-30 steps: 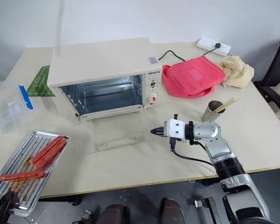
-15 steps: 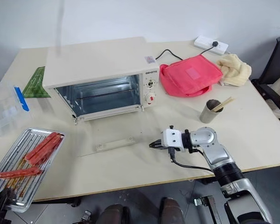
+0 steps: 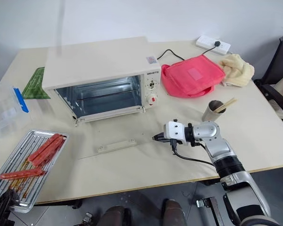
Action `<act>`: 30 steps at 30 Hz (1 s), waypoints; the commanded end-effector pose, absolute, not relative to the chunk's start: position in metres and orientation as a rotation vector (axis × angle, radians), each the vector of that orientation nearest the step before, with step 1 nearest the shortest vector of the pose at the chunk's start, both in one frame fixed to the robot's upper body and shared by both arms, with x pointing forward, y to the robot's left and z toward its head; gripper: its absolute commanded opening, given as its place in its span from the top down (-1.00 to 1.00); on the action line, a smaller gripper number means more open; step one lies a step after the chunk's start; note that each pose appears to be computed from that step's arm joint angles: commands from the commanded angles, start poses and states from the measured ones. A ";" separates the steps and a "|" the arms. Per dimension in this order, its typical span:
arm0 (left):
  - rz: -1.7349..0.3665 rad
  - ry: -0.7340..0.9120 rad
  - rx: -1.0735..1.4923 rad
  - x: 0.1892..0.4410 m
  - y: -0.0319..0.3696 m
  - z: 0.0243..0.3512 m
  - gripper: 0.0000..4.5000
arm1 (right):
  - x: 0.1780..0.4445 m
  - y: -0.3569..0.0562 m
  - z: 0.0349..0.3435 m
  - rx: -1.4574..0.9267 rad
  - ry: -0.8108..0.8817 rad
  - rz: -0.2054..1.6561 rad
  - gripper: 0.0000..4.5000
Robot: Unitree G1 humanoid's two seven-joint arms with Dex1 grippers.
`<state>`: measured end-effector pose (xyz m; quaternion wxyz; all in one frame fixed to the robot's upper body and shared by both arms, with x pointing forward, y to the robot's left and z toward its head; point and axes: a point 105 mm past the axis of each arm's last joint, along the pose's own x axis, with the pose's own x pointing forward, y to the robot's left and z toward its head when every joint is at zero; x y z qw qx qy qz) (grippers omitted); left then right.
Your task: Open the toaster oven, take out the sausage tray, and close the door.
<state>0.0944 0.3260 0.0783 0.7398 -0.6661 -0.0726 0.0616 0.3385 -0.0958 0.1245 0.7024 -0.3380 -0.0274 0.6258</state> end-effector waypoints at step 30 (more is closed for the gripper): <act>-0.217 0.242 -1.470 0.146 0.246 0.078 1.00 | 0.329 -0.066 0.263 -0.576 -0.366 1.458 0.97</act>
